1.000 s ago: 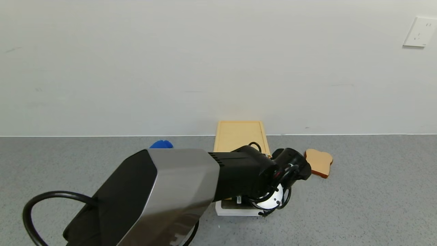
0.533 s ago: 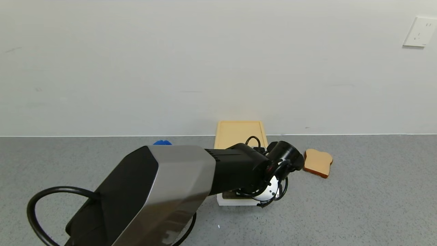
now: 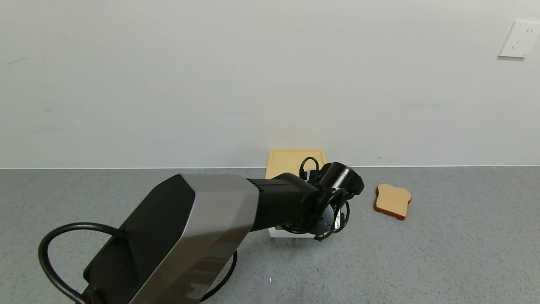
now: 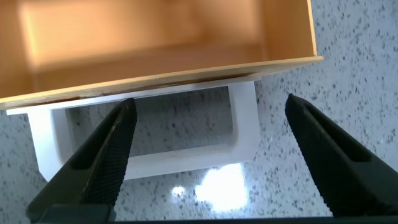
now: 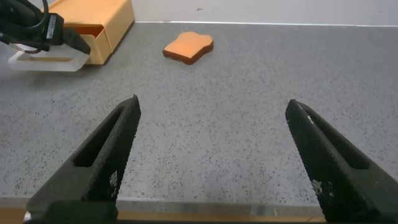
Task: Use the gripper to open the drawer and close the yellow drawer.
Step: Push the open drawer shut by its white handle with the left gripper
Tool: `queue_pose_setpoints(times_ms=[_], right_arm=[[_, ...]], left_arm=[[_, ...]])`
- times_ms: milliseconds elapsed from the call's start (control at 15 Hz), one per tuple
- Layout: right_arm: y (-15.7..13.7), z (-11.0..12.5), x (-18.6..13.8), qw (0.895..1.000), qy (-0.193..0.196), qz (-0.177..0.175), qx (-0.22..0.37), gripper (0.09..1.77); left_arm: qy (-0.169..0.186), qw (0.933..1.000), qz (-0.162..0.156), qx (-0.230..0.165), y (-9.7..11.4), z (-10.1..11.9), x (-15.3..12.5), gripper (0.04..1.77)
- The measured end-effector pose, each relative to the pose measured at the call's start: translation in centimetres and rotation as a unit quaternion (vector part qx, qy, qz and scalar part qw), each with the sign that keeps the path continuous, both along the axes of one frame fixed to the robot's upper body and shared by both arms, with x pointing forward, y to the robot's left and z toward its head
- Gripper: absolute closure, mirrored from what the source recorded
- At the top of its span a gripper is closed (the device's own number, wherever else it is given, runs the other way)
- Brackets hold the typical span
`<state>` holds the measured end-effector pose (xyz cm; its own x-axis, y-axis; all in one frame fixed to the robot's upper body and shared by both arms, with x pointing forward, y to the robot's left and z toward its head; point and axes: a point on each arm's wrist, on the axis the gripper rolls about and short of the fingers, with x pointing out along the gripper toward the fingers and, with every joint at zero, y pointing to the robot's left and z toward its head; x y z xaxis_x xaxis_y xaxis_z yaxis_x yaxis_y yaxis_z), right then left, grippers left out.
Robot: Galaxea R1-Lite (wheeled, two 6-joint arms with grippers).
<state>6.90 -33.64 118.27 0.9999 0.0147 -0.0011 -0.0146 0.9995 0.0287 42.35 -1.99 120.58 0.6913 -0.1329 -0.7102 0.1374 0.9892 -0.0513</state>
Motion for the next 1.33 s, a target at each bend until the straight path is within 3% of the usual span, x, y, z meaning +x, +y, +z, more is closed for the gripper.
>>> queue_pose_setpoints(times_ms=[867, 1333], right_arm=[[0.0, 0.0, 0.0, 1.0, 0.0, 0.0, 0.0, 0.14], [0.0, 0.0, 0.0, 1.0, 0.0, 0.0, 0.0, 0.14]], left_arm=[[-0.057, 0.9982, -0.016, -0.007, 0.9, -0.6, 3.3, 0.09], [-0.062, 0.9979, -0.015, -0.005, 1.1, -0.8, 3.8, 0.09]])
